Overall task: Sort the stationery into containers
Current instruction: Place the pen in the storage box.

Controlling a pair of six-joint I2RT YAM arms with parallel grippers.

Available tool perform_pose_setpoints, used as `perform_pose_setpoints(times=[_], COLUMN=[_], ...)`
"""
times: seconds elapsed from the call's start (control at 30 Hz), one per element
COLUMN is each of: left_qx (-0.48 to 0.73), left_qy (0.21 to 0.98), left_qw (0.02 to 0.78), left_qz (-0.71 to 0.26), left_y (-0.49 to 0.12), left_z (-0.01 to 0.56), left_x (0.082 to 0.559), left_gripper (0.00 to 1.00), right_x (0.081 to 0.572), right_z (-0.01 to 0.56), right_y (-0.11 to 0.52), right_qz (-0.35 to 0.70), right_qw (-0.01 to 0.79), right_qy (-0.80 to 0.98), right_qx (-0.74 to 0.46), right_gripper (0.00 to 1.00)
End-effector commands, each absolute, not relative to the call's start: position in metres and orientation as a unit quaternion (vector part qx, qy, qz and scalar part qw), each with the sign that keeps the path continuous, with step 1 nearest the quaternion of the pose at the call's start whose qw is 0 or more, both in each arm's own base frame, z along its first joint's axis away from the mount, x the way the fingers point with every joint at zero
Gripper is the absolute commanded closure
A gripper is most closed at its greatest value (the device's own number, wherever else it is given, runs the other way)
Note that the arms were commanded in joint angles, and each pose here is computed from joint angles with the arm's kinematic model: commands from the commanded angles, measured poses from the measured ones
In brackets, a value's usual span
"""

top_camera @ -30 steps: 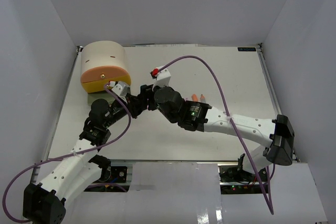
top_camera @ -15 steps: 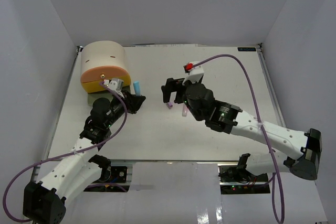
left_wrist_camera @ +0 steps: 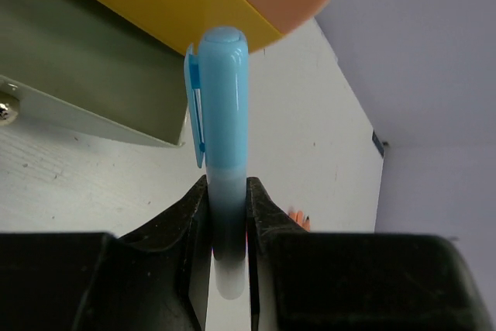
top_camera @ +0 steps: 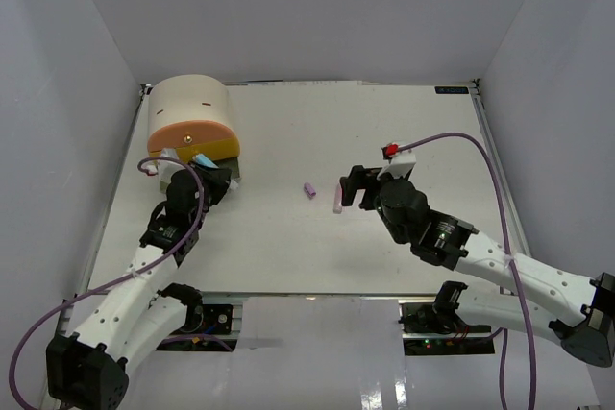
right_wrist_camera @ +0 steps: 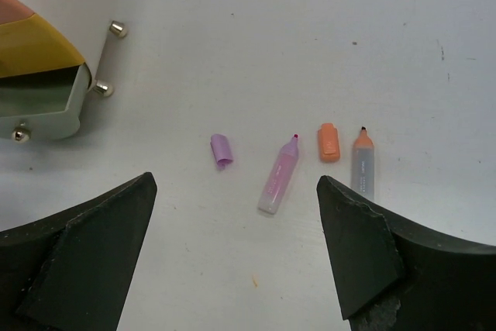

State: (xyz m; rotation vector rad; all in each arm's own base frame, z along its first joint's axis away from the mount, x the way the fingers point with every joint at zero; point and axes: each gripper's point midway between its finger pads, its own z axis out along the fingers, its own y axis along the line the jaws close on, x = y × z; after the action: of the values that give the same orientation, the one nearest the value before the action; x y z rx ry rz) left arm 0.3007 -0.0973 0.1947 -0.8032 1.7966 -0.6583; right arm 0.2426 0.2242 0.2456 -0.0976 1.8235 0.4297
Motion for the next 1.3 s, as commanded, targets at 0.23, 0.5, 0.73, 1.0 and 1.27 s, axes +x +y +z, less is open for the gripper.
perform_pose_setpoints(times=[0.23,0.5,0.73,1.0,1.27], left_qx=[-0.539,-0.581,-0.594,-0.591,-0.588], left_qy=[0.639,0.619,0.624,0.634,0.638], left_qw=[0.482,0.462,0.445,0.440,0.434], left_qz=[-0.261,-0.254,-0.246,-0.234,-0.244], left_y=[-0.053,-0.040,-0.037,-0.030,-0.035], left_z=[0.215,0.200,0.183,0.172,0.170], left_x=[0.327,0.338,0.345,0.353,0.357], left_gripper=[0.68,0.61,0.56,0.53,0.44], right_x=[0.239,0.237,0.236,0.235,0.234], right_z=[0.246,0.240,0.238,0.232,0.227], right_y=[0.200,0.187,0.184,0.184,0.186], right_qz=[0.202,0.201,0.206,0.208,0.211], right_qw=[0.606,0.609,0.609,0.604,0.598], right_qy=[0.769,0.767,0.766,0.769,0.773], right_qx=[-0.010,-0.003,0.000,-0.002,-0.007], right_gripper=[0.10,0.10,0.10,0.10,0.10])
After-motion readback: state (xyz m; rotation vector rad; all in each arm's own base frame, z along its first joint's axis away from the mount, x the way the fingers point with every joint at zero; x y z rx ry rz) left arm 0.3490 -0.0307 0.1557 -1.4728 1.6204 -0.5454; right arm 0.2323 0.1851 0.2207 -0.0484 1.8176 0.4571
